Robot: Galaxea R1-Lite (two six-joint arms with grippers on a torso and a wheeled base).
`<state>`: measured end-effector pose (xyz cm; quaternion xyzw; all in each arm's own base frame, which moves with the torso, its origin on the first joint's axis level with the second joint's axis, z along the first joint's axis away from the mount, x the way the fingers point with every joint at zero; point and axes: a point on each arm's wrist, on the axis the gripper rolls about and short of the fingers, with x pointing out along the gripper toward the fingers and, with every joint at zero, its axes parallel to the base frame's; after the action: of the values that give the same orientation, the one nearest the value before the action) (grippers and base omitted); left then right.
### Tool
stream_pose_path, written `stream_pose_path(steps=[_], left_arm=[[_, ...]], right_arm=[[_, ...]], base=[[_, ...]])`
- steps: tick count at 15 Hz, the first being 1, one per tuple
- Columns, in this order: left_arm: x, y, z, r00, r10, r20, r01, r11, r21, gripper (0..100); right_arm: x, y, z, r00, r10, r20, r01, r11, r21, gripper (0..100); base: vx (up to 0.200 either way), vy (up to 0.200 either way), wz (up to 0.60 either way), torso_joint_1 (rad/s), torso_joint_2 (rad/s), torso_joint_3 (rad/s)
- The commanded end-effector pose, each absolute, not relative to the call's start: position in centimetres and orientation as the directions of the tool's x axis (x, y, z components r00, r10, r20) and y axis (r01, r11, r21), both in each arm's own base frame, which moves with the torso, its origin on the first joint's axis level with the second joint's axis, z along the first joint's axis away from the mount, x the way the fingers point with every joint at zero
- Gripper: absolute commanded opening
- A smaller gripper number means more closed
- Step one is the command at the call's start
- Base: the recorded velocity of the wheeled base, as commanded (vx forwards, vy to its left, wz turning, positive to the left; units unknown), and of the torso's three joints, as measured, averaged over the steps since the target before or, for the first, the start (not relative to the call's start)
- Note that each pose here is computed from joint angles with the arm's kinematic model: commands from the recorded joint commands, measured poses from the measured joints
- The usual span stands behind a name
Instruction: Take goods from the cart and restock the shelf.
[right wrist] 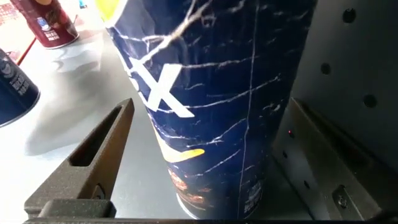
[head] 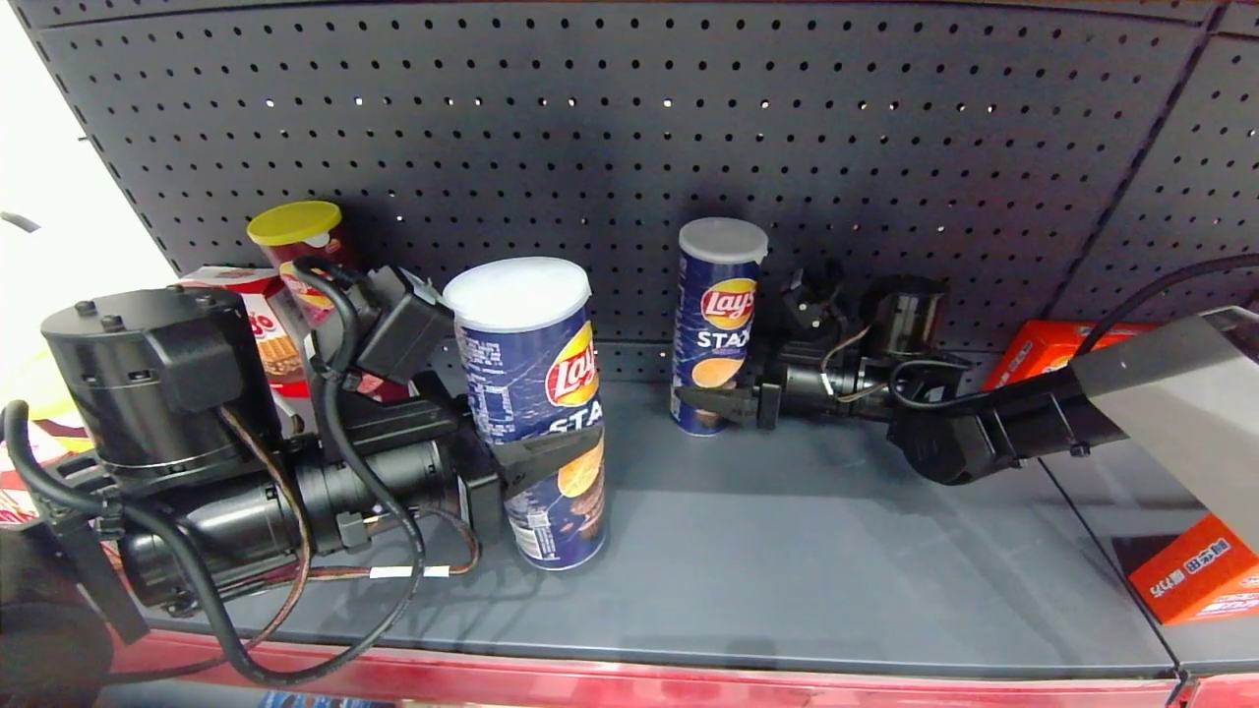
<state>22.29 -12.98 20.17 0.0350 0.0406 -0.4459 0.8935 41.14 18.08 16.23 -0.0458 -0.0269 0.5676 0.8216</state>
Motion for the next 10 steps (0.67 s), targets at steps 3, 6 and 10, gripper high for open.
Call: stream_pose_path(steps=[3,6,10], left_arm=[[22.4,-13.1,20.0,0.599,-0.794,-0.108,0.800,0.600,0.023,0],[22.5,-13.0,20.0,0.601,-0.792,-0.109,0.798,0.602,0.023,0],[22.6,-12.6,20.0,0.614,-0.783,-0.104,0.789,0.614,0.027,0]], right_arm=[[41.4,18.6,15.7,0.354,0.935,-0.004,-0.930,0.352,-0.109,0],[40.4,18.7,16.4,0.346,0.938,-0.002,-0.933,0.343,-0.113,0],[37.7,17.7,19.1,0.375,0.927,0.015,-0.918,0.374,-0.128,0]], base=[[0.000,0.000,0.00,0.000,0.00,0.000],[0.000,0.000,0.00,0.000,0.00,0.000],[0.000,0.000,0.00,0.000,0.00,0.000]])
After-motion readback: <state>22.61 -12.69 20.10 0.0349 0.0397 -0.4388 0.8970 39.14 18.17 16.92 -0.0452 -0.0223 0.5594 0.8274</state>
